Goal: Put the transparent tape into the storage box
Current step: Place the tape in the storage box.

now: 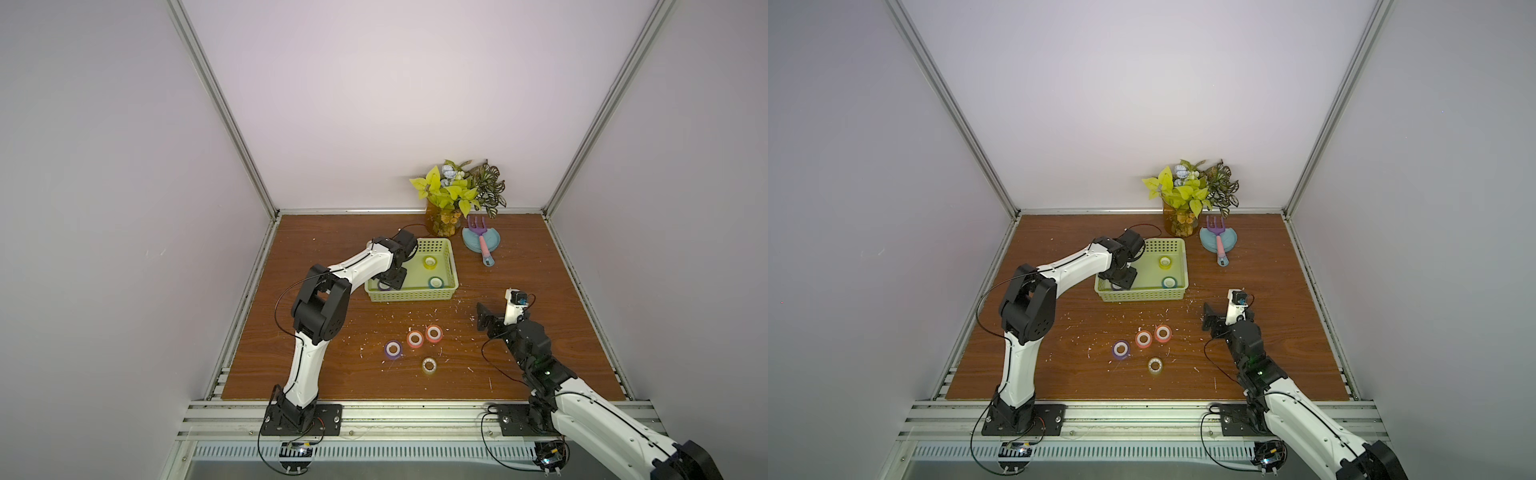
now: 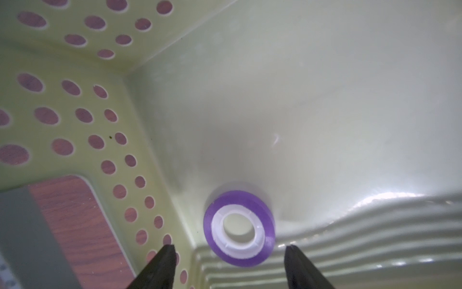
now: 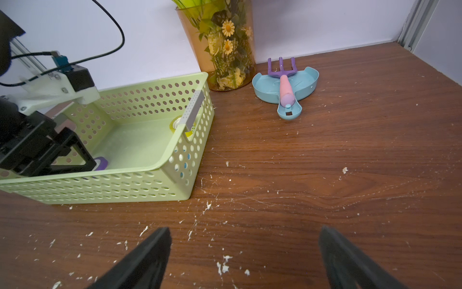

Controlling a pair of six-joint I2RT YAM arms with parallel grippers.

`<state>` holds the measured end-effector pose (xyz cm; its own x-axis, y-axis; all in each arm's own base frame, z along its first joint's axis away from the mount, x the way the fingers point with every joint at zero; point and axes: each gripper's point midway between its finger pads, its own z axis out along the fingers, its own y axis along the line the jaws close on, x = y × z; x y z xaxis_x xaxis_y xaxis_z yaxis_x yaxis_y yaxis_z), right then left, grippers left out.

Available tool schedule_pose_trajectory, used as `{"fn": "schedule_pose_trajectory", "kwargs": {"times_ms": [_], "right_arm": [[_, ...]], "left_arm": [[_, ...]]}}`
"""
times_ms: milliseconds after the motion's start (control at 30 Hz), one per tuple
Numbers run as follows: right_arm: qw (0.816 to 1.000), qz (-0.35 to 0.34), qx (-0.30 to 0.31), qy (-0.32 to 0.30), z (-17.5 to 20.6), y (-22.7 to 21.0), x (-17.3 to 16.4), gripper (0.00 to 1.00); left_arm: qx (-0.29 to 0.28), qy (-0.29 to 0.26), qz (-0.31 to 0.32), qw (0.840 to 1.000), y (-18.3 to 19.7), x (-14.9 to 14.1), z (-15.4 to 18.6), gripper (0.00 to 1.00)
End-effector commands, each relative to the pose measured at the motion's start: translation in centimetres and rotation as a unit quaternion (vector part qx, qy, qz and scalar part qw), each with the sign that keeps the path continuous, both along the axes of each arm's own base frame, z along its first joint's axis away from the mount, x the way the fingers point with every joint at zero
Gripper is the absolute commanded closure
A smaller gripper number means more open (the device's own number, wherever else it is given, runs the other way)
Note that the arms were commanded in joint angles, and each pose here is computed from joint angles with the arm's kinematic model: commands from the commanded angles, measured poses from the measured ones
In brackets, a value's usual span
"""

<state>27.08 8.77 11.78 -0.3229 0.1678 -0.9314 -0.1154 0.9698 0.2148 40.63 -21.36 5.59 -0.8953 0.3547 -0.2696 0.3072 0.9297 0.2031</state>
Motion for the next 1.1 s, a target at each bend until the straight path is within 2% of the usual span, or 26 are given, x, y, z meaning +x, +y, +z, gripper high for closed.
{"fn": "schedule_pose_trajectory", "kwargs": {"times_ms": [0, 167, 300, 467, 567, 767, 1067], "right_arm": [[0.999, 0.002, 0.023, -0.033, 2.6, 0.5, 0.7, 0.01], [0.999, 0.002, 0.022, -0.033, 2.5, 0.5, 0.7, 0.01], [0.999, 0.003, 0.023, -0.033, 2.6, 0.6, 0.7, 0.01], [0.999, 0.002, 0.021, -0.029, 2.4, 0.6, 0.8, 0.01], [1.000, 0.001, 0.019, -0.025, 2.4, 0.6, 0.8, 0.01], [1.000, 0.002, 0.016, -0.016, 2.1, 0.7, 1.0, 0.01], [1.000, 0.005, 0.018, -0.020, 2.2, 0.8, 1.0, 0.01]], "left_arm": [[-0.009, -0.017, 0.005, 1.000, 0.1, 0.8, 1.7, 0.31], [-0.042, -0.050, 0.004, 0.998, -0.9, 1.6, 5.2, 0.29], [-0.070, -0.083, 0.009, 0.994, -1.2, 1.9, 8.6, 0.21], [-0.098, -0.115, 0.010, 0.989, -1.0, 1.2, 11.9, 0.00], [-0.118, -0.133, 0.014, 0.984, -0.5, 0.3, 13.5, 0.01], [-0.153, -0.137, 0.018, 0.979, 0.5, -3.4, 15.0, 0.00], [-0.168, -0.072, -0.028, 0.983, -0.1, -12.9, 11.1, 0.00]]}}
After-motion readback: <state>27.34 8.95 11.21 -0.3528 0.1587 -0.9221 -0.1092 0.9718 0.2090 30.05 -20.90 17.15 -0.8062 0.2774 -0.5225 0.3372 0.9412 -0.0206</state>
